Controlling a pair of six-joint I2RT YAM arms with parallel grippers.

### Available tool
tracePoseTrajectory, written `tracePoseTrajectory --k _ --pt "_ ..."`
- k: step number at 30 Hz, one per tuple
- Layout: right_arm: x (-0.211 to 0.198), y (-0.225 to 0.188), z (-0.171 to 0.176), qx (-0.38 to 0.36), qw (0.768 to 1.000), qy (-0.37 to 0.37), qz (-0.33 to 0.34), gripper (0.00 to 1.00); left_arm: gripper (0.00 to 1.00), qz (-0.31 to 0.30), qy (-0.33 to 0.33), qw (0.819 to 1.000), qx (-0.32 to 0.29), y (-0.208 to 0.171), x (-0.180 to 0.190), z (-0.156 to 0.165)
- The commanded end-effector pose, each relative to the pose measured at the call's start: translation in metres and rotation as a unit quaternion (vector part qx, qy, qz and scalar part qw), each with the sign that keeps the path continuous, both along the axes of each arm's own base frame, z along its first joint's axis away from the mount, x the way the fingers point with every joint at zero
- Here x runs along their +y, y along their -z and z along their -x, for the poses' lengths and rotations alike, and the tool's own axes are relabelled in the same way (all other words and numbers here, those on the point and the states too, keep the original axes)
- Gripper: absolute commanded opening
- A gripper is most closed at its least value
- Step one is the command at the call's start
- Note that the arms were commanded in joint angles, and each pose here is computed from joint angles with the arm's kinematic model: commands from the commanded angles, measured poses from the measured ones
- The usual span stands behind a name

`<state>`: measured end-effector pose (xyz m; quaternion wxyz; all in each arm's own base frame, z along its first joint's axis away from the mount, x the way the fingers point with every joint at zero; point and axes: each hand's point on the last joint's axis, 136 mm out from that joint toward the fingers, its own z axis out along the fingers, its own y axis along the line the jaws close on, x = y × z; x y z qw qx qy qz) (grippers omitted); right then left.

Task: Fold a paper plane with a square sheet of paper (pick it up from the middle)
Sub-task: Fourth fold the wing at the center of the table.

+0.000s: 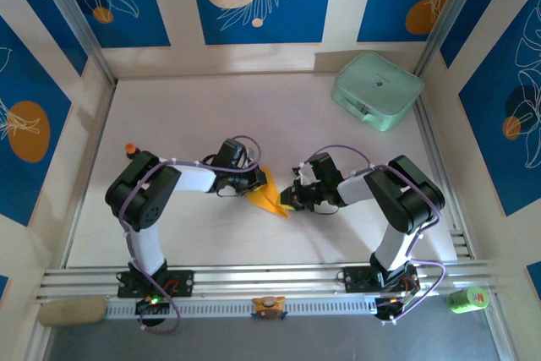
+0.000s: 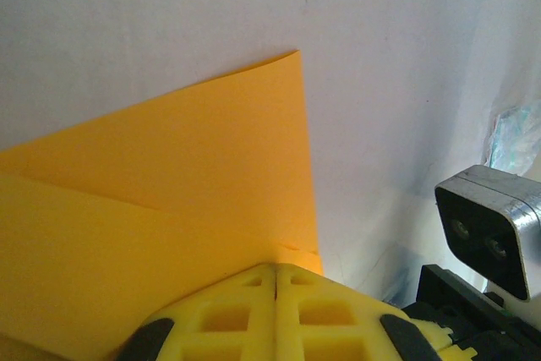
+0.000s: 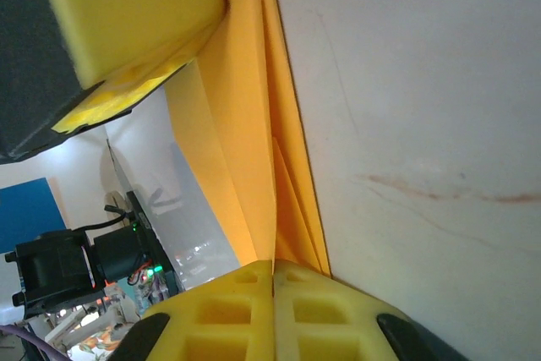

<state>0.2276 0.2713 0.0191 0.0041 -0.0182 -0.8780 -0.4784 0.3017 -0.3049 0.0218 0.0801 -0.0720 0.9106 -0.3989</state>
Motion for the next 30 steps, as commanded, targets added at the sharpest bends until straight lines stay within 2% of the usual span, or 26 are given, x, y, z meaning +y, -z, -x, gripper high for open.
tracePoseTrajectory --k 1,6,11,18,30 --pt "-0.006 0.011 0.014 0.045 0.999 -0.004 0.011 0.06 0.05 0.003 0.009 1.0 -0.007 -0.006 -0.004 0.0" --pt "-0.009 0.014 0.013 0.047 0.999 0.005 0.015 0.05 0.1 0.027 0.02 0.999 -0.037 -0.034 -0.012 -0.006" --pt "-0.012 0.017 0.014 0.055 0.998 0.014 0.02 0.03 0.11 0.032 0.032 0.998 -0.043 -0.046 -0.017 0.003" --pt "-0.016 0.019 0.013 0.063 0.997 0.028 0.018 0.02 0.09 0.021 0.038 0.999 -0.022 -0.03 -0.018 0.022" --pt "-0.017 0.023 0.015 0.075 0.996 0.034 0.016 0.02 0.07 -0.011 0.037 0.999 0.0 0.003 -0.017 0.019"
